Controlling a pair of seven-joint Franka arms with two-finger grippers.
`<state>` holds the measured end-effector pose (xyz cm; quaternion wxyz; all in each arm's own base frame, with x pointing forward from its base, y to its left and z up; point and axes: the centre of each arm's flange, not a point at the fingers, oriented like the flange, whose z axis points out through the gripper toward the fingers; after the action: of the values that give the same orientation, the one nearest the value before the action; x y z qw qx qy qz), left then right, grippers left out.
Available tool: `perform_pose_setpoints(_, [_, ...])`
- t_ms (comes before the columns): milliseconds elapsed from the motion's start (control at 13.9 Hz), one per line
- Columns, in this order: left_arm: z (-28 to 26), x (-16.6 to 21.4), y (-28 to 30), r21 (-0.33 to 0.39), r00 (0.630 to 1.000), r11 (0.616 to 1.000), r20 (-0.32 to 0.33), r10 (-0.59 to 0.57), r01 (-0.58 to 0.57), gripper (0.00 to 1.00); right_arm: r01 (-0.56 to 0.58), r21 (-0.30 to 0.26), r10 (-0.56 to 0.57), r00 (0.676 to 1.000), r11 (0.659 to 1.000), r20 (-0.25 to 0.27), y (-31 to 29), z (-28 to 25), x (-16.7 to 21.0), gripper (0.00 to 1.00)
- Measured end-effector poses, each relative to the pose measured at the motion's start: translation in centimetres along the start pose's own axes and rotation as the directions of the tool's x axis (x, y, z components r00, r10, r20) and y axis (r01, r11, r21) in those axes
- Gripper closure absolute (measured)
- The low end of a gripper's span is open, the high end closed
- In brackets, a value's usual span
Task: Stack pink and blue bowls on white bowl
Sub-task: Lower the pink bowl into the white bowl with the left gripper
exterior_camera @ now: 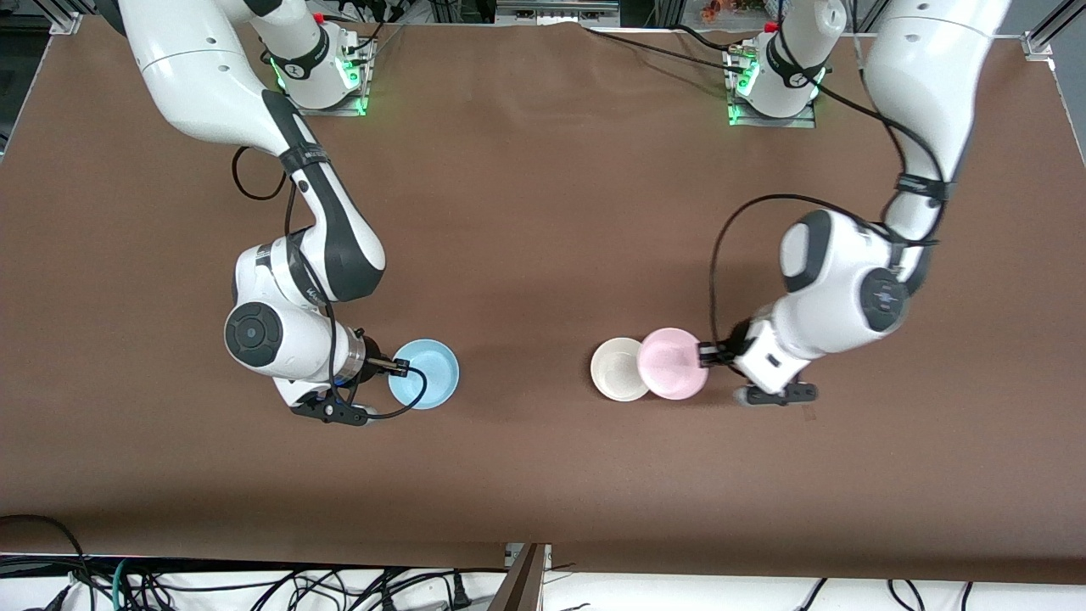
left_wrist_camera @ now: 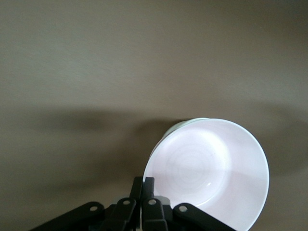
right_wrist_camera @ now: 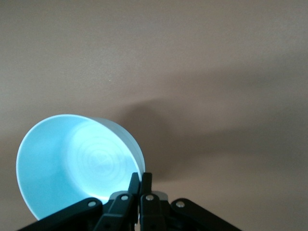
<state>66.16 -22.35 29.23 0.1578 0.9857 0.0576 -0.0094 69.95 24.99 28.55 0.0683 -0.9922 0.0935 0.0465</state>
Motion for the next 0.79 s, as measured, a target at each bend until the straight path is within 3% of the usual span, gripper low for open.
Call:
perform_pose_setpoints(215, [3.3,-1.7,2.7,0.024,0.999,0.999,0.021,0.039,-0.039,0.98,-0.019,-0.001,0.019,1.0,1.0,0.003,-1.2,0.2,-0.7,0.98])
perform_pose_setpoints(789, [6.0,-2.2,2.5,0.032,0.998,0.999,0.052,0.033,-0.035,0.98,-0.027,0.001,0.027,1.0,1.0,-0.001,-2.1,0.1,-1.1,0.98])
